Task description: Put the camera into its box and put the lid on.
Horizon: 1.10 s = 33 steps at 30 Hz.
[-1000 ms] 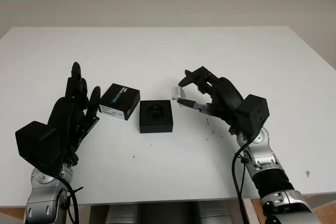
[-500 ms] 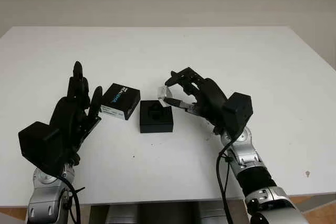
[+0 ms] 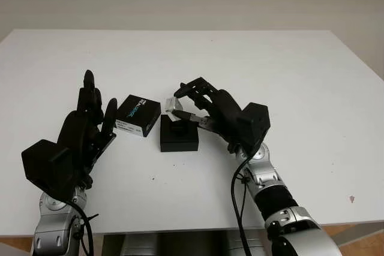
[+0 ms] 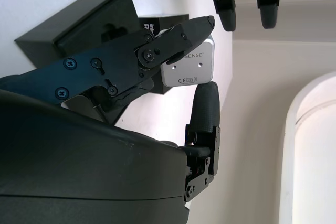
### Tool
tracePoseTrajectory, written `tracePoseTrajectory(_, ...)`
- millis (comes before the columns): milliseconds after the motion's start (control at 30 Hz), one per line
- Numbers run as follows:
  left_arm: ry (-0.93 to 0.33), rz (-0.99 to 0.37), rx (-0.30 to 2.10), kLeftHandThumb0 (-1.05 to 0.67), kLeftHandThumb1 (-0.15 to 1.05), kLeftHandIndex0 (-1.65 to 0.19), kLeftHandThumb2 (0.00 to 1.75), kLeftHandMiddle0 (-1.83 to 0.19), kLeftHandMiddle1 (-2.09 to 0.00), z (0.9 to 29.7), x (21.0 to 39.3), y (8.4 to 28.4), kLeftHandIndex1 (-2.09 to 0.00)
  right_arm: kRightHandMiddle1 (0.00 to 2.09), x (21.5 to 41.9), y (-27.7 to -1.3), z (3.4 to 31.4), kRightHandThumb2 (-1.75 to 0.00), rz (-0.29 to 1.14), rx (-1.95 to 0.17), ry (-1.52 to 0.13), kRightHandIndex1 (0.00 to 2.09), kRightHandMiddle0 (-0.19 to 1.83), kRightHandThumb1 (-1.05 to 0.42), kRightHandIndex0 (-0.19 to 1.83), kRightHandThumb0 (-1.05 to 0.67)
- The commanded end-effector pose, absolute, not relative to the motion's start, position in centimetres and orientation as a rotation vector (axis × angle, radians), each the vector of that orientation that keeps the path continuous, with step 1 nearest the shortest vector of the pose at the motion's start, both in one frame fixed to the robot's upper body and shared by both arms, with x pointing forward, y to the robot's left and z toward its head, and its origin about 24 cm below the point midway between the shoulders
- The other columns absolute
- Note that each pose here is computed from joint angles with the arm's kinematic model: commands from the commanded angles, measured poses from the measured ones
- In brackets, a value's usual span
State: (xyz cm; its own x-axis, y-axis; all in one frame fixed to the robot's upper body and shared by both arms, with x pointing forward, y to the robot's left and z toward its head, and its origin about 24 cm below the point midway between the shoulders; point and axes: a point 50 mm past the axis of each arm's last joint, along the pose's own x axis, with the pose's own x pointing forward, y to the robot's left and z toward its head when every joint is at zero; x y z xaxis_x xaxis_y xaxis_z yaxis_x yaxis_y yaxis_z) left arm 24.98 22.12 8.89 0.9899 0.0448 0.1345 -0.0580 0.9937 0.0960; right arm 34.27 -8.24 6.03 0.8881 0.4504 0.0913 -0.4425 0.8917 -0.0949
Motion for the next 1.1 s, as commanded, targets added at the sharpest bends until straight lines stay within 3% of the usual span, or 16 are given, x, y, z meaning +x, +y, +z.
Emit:
tracePoseTrajectory(0, -0.145, 0.052, 0.099, -0.60, 1.05, 0.19, 0.55, 0.19, -0.01, 9.1, 25.0, 22.0, 0.00, 1.65, 34.7, -7.7, 6.8, -0.05, 0.476, -0.089, -0.139, 0.05, 0.31, -0.95, 0.21, -0.48)
tracePoseTrajectory(1067, -0.142, 0.059, 0.086, -0.60, 1.05, 0.19, 0.54, 0.19, 0.00, 8.9, 24.6, 21.9, 0.00, 1.64, 34.3, -6.9, 5.0, -0.06, 0.554, -0.170, -0.079, 0.05, 0.31, -0.96, 0.20, -0.52)
